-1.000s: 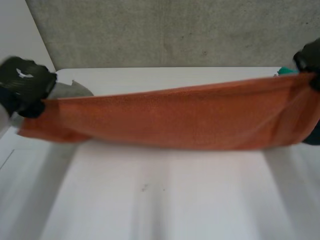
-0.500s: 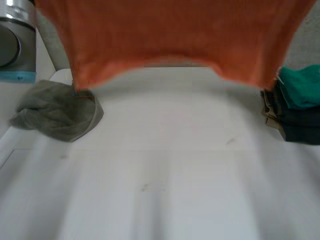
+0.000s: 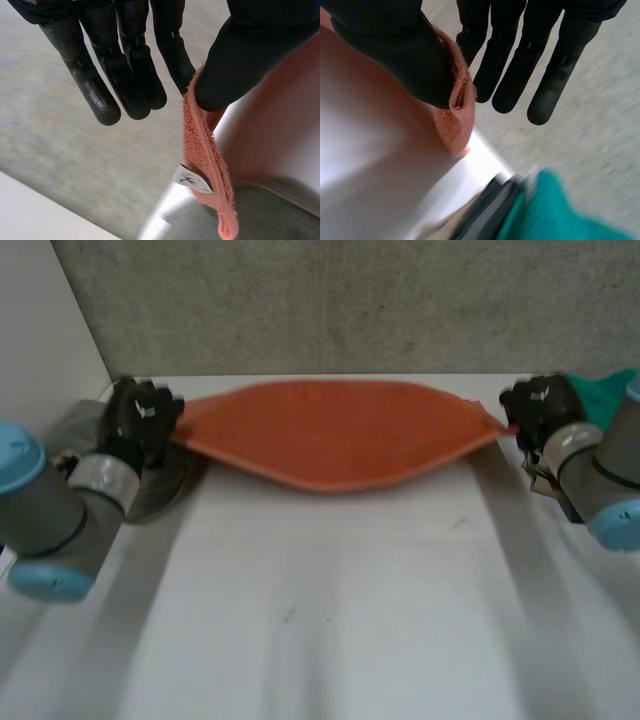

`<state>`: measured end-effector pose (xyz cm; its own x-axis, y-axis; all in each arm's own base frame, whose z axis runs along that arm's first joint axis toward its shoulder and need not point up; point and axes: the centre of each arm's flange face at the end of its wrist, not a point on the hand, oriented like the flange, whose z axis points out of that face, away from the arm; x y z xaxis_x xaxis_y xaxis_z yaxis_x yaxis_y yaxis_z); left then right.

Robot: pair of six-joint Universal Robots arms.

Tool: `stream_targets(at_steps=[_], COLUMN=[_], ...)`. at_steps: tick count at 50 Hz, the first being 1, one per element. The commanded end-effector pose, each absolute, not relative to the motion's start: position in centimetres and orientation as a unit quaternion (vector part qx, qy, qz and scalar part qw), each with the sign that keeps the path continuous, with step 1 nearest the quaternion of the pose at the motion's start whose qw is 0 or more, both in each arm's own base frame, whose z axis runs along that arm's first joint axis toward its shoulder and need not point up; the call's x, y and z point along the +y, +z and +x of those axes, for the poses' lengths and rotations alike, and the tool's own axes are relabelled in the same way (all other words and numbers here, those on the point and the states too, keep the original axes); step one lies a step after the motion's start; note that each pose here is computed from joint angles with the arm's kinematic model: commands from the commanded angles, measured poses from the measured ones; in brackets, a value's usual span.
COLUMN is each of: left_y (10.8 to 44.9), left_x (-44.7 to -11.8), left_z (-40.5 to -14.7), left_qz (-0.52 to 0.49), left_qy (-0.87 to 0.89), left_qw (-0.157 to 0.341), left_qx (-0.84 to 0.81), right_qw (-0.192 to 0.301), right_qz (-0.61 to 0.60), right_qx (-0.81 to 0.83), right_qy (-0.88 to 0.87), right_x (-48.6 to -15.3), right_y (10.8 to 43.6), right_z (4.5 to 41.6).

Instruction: Fold the laundry.

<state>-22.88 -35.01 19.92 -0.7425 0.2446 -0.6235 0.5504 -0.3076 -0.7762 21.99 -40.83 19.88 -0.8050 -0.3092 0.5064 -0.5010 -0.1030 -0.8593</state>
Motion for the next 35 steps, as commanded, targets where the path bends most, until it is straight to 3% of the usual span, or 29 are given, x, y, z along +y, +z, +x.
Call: stream_targets(at_steps=[1, 7, 10, 14, 17, 25, 35], left_y=[18.1, 18.8, 19.0, 19.1, 19.6, 20.0, 16.5], left_x=[-27.3, -19.1, -17.5, -16.9, -18.2, -25.5, -35.2], left_z=[-21.0, -17.6, -16.7, -17.1, -17.7, -21.6, -24.7], left_qz=[0.449, 0.506, 0.506, 0.513, 0.518, 0.508, 0.473], left_qy=[-0.627, -0.485, -0.444, -0.449, -0.481, -0.592, -0.608], left_qw=[0.137, 0.130, 0.113, 0.088, 0.090, 0.119, 0.183], left_qx=[0.622, 0.702, 0.731, 0.726, 0.702, 0.614, 0.610], right_qw=[0.086, 0.175, 0.208, 0.199, 0.191, 0.135, 0.187], right_qz=[0.372, 0.471, 0.500, 0.489, 0.468, 0.414, 0.373], right_qx=[-0.748, -0.752, -0.730, -0.735, -0.741, -0.752, -0.705], right_qy=[0.543, 0.427, 0.417, 0.425, 0.443, 0.495, 0.574], right_x=[-34.2, -27.6, -26.2, -26.2, -26.8, -32.0, -38.4], right_y=[18.6, 20.6, 21.5, 21.7, 22.0, 18.3, 17.4], right_z=[19.5, 14.0, 12.9, 12.9, 13.0, 14.9, 17.6])
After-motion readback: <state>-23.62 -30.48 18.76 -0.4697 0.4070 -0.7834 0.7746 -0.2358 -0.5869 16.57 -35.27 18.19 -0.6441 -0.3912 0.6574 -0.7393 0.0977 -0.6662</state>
